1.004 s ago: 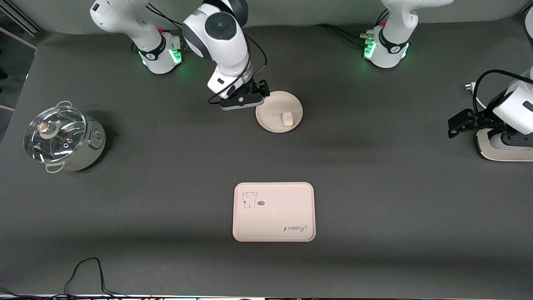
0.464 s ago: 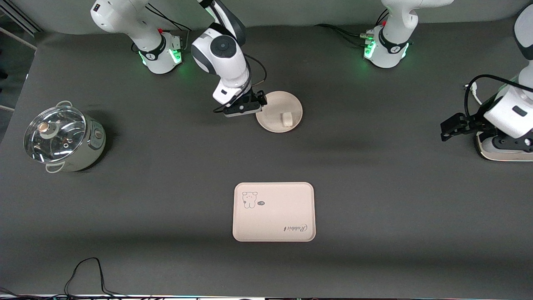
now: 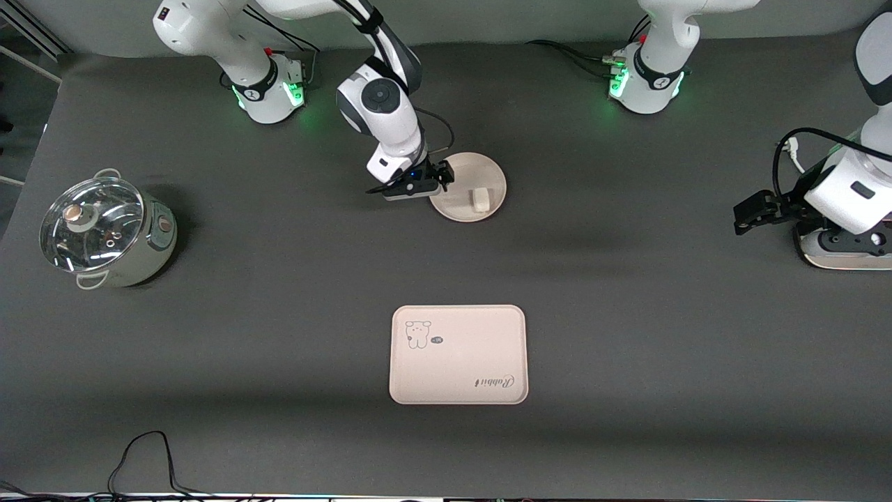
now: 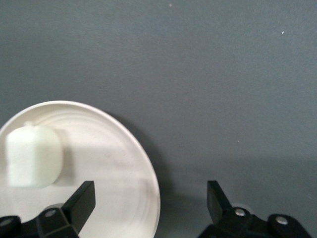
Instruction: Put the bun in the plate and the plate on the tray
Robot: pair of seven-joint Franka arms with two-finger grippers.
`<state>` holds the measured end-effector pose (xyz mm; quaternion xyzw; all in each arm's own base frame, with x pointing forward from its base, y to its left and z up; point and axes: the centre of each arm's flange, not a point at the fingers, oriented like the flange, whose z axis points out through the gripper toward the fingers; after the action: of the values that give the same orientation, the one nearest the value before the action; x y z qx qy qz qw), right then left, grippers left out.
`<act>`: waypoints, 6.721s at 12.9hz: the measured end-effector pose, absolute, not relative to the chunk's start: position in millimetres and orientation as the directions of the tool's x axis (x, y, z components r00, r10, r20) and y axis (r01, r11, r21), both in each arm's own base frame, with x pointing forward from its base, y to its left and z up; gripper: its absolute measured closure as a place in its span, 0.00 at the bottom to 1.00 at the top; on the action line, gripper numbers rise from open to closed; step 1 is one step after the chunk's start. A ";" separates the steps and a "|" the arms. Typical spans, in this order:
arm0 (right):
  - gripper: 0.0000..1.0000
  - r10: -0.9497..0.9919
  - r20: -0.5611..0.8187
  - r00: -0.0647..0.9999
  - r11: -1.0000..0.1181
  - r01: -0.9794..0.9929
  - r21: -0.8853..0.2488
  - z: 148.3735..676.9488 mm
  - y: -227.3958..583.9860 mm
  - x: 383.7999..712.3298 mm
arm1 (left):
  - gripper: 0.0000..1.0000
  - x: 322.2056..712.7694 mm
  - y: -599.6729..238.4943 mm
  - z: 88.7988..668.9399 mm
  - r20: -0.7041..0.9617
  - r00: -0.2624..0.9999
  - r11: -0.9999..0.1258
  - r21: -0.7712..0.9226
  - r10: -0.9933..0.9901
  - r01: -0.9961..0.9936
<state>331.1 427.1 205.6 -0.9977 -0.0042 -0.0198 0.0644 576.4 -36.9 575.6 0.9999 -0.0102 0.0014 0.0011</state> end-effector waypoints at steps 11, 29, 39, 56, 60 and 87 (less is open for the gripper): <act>0.41 -0.038 0.014 0.999 -0.990 -0.036 -0.135 184.3 427.7 320.4 | 0.00 569.9 -33.7 588.4 0.001 1.000 -1.000 -0.015 0.011 0.011; 0.95 -0.013 -0.007 1.000 -0.983 -0.014 -0.182 253.8 433.5 332.3 | 0.00 572.3 -31.2 597.0 0.039 0.999 -1.000 -0.020 0.015 0.016; 0.95 0.015 0.066 0.998 -0.961 0.033 -0.274 335.4 388.1 414.7 | 0.00 571.2 -49.6 595.0 0.032 0.999 -1.000 -0.013 -0.016 -0.016; 0.96 -0.145 0.055 0.988 -0.927 -0.116 -0.356 239.4 402.3 680.5 | 0.00 575.1 -49.8 586.8 0.021 1.000 -1.000 -0.012 -0.016 -0.015; 0.96 -0.166 -0.012 0.986 -0.930 -0.160 -0.332 186.5 393.6 675.9 | 0.00 575.9 -49.9 585.3 0.018 1.000 -1.000 -0.012 -0.016 -0.016; 0.00 -0.012 0.065 0.998 -0.998 -0.008 -0.066 632.3 25.4 581.6 | 0.00 577.4 -58.5 599.6 0.057 0.998 -1.000 -0.003 -0.028 -0.028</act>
<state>581.6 25.4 632.3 -0.9989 0.0051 -0.0329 0.0330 577.4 -58.5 599.6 0.9995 -0.0142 0.0286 -0.0010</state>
